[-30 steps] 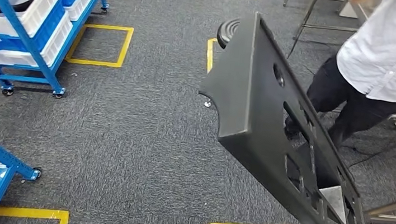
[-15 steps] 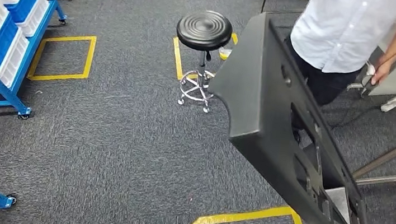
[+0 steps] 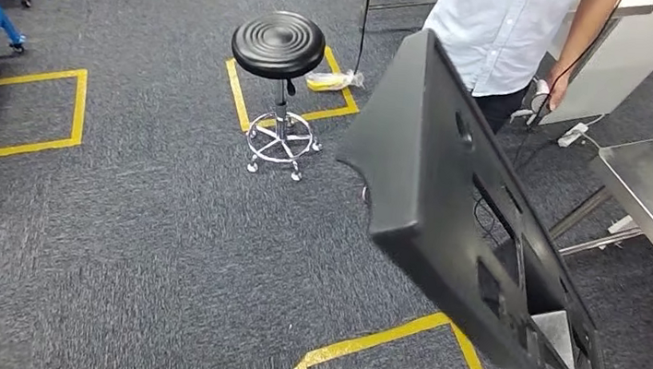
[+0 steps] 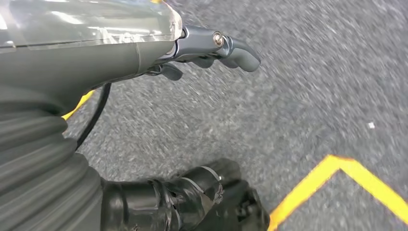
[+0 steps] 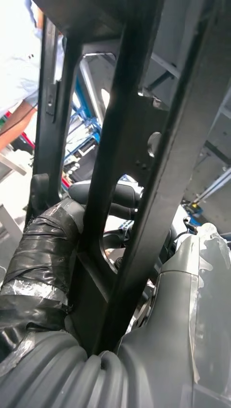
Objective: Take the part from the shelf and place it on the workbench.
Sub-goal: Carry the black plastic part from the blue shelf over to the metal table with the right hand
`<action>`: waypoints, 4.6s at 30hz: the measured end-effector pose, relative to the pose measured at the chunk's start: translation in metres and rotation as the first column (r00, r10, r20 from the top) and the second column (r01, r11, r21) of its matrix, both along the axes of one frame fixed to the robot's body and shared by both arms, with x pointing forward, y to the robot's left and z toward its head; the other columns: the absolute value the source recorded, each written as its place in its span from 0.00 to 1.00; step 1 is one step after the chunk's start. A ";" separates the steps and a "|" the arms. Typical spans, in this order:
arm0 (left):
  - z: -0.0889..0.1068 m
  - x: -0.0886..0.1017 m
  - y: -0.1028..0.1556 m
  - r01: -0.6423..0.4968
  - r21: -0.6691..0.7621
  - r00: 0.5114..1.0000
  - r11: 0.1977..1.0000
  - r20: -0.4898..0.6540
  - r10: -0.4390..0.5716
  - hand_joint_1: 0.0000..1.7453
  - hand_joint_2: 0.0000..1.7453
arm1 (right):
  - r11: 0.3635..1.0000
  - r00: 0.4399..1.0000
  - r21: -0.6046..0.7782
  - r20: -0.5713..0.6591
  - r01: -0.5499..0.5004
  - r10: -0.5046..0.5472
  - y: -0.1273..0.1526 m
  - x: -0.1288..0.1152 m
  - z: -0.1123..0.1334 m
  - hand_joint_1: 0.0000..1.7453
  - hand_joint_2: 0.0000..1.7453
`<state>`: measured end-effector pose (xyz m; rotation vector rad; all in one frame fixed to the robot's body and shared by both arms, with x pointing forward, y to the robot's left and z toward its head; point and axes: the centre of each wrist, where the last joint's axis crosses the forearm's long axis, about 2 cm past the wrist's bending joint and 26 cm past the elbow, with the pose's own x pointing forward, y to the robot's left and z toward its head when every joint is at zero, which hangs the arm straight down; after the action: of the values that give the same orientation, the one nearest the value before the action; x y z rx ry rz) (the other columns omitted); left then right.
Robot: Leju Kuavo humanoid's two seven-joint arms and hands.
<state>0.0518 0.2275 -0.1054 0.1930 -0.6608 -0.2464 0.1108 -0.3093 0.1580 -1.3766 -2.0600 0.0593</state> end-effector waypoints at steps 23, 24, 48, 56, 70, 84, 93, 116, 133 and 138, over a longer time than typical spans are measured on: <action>0.000 -0.002 -0.001 0.013 -0.026 1.000 1.000 0.028 -0.012 0.00 1.00 | 1.000 1.000 -0.002 0.002 0.003 -0.003 -0.001 0.004 0.000 1.00 1.00; 0.000 -0.002 -0.001 0.013 -0.027 0.999 1.000 0.029 -0.012 0.00 1.00 | 1.000 1.000 -0.001 0.002 0.003 -0.003 -0.001 0.004 0.000 1.00 1.00; 0.000 -0.001 -0.001 0.013 -0.042 0.999 0.999 0.035 -0.012 0.00 1.00 | 1.000 1.000 -0.012 -0.006 0.000 0.000 -0.002 0.005 -0.001 1.00 1.00; -0.001 -0.003 0.000 0.012 -0.052 1.000 0.999 0.029 -0.010 0.00 1.00 | 1.000 1.000 -0.016 -0.009 0.000 0.000 -0.002 0.005 -0.001 1.00 1.00; -0.001 -0.004 0.001 0.012 -0.063 1.000 0.998 0.026 -0.011 0.00 1.00 | 1.000 1.000 -0.024 -0.019 -0.011 0.010 -0.003 0.008 -0.003 1.00 1.00; -0.001 -0.004 0.001 0.013 -0.073 1.000 0.997 0.021 -0.012 0.00 1.00 | 0.999 0.999 0.014 -0.039 -0.037 0.037 0.003 0.014 -0.006 1.00 1.00; -0.001 -0.002 0.001 0.020 -0.086 1.000 0.996 0.023 -0.018 0.00 1.00 | 0.996 0.993 0.000 -0.066 -0.093 0.093 0.011 0.022 -0.006 1.00 1.00; -0.001 -0.004 0.001 0.021 -0.103 1.000 0.994 0.015 -0.020 0.00 1.00 | 0.980 0.973 0.004 -0.117 -0.198 0.197 0.028 0.028 -0.010 1.00 1.00; -0.001 -0.005 0.001 0.018 -0.105 1.000 0.994 0.013 -0.016 0.00 1.00 | 0.975 0.972 -0.008 -0.084 -0.220 0.218 0.028 0.029 -0.010 1.00 1.00; -0.001 -0.004 0.001 0.024 -0.107 1.000 0.994 0.015 -0.022 0.00 1.00 | 0.976 0.974 -0.023 -0.080 -0.215 0.213 0.031 0.030 -0.009 1.00 1.00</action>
<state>0.0481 0.2287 -0.1067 0.0839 -0.6887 -0.2310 0.1409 -0.2782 0.1494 -1.1469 -2.1422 0.2349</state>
